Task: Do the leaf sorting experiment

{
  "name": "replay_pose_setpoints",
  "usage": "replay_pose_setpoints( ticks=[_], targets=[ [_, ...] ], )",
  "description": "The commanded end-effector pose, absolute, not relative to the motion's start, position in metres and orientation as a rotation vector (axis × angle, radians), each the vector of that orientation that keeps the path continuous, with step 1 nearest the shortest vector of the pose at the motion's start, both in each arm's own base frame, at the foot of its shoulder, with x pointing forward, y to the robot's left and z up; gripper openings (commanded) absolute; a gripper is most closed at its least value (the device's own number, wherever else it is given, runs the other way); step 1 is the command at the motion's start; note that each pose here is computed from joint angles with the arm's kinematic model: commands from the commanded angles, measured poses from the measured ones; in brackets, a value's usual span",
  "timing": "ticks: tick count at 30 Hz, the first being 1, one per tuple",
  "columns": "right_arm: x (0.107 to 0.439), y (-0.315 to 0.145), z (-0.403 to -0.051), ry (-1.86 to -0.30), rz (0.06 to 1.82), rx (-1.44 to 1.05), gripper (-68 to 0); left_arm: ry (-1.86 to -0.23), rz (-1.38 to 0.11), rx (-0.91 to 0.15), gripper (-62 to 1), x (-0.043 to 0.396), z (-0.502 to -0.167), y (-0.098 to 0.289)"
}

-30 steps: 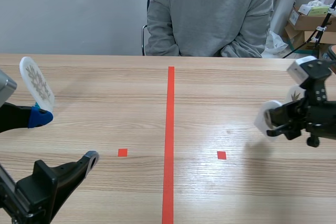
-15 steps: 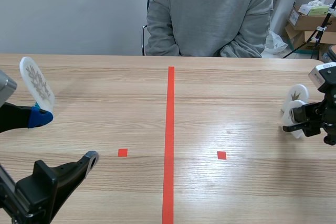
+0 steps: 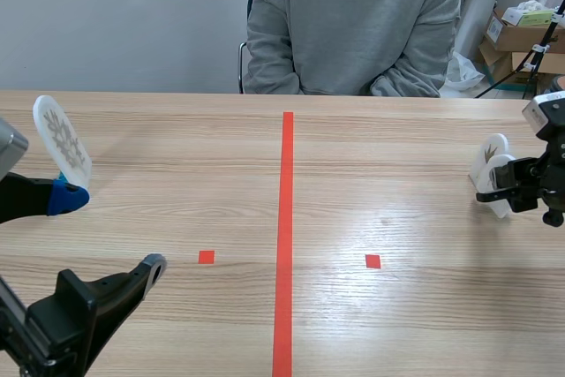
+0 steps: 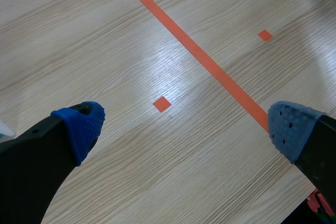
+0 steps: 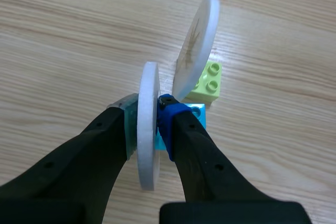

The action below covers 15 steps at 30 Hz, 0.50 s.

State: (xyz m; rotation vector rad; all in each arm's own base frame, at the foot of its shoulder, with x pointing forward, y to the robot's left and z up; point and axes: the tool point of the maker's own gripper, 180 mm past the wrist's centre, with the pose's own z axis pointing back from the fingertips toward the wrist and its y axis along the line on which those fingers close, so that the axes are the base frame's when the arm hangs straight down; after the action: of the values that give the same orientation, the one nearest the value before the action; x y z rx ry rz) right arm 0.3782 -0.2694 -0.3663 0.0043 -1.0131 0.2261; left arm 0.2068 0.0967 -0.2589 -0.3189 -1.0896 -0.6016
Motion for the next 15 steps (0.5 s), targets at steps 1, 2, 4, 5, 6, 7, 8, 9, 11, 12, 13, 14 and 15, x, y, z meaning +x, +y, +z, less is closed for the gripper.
replay_pose_setpoints(
  ticks=[1,2,4,5,6,7,8,9,11,12,13,14,15],
  targets=[
    [0.3847,-0.2727,-0.3527,-1.047,0.243,-0.01,-61.9,-1.115,-0.59,-0.328,1.4,0.2092,-0.2533,0.0951],
    [0.3835,-0.2728,-0.3542,-1.042,0.243,-0.01,-60.5,-1.115,-0.59,-0.328,1.4,0.2093,-0.2533,0.0951],
    [0.3814,-0.2729,-0.3564,-1.036,0.243,-0.01,-51.9,-1.115,-0.59,-0.328,1.4,0.2093,-0.2533,0.0951],
    [0.3808,-0.2728,-0.357,-1.034,0.243,-0.01,-46.6,-1.115,-0.59,-0.328,1.4,0.2093,-0.2533,0.0951],
    [0.3802,-0.2729,-0.3577,-1.032,0.242,-0.01,-41.6,-1.115,-0.59,-0.328,1.4,0.2093,-0.2533,0.0951],
    [0.3795,-0.2728,-0.3584,-1.031,0.243,-0.009,-38.4,-1.115,-0.59,-0.328,1.4,0.2093,-0.2533,0.0951],
    [0.379,-0.2728,-0.359,-1.029,0.242,-0.009,-36.3,-1.115,-0.59,-0.328,1.4,0.2093,-0.2533,0.0951],
    [0.3788,-0.2728,-0.3592,-1.029,0.242,-0.009,-35.1,-1.115,-0.59,-0.328,1.4,0.2093,-0.2533,0.0951],
    [0.3786,-0.2728,-0.3593,-1.028,0.243,-0.009,-32.0,-1.115,-0.59,-0.328,1.4,0.2093,-0.2533,0.0951],
    [0.3787,-0.2728,-0.3593,-1.028,0.243,-0.009,-28.9,-1.115,-0.59,-0.328,1.4,0.2093,-0.2533,0.0951],
    [0.3787,-0.2729,-0.3592,-1.028,0.243,-0.009,-24.2,-1.115,-0.59,-0.328,1.4,0.2093,-0.2533,0.0951],
    [0.3787,-0.2727,-0.3593,-1.028,0.243,-0.009,-17.9,-1.115,-0.59,-0.328,1.4,0.2093,-0.2533,0.0951],
    [0.3787,-0.2727,-0.3593,-1.028,0.243,-0.009,-10.4,-1.115,-0.59,-0.328,1.4,0.2093,-0.2533,0.0951]
  ],
)
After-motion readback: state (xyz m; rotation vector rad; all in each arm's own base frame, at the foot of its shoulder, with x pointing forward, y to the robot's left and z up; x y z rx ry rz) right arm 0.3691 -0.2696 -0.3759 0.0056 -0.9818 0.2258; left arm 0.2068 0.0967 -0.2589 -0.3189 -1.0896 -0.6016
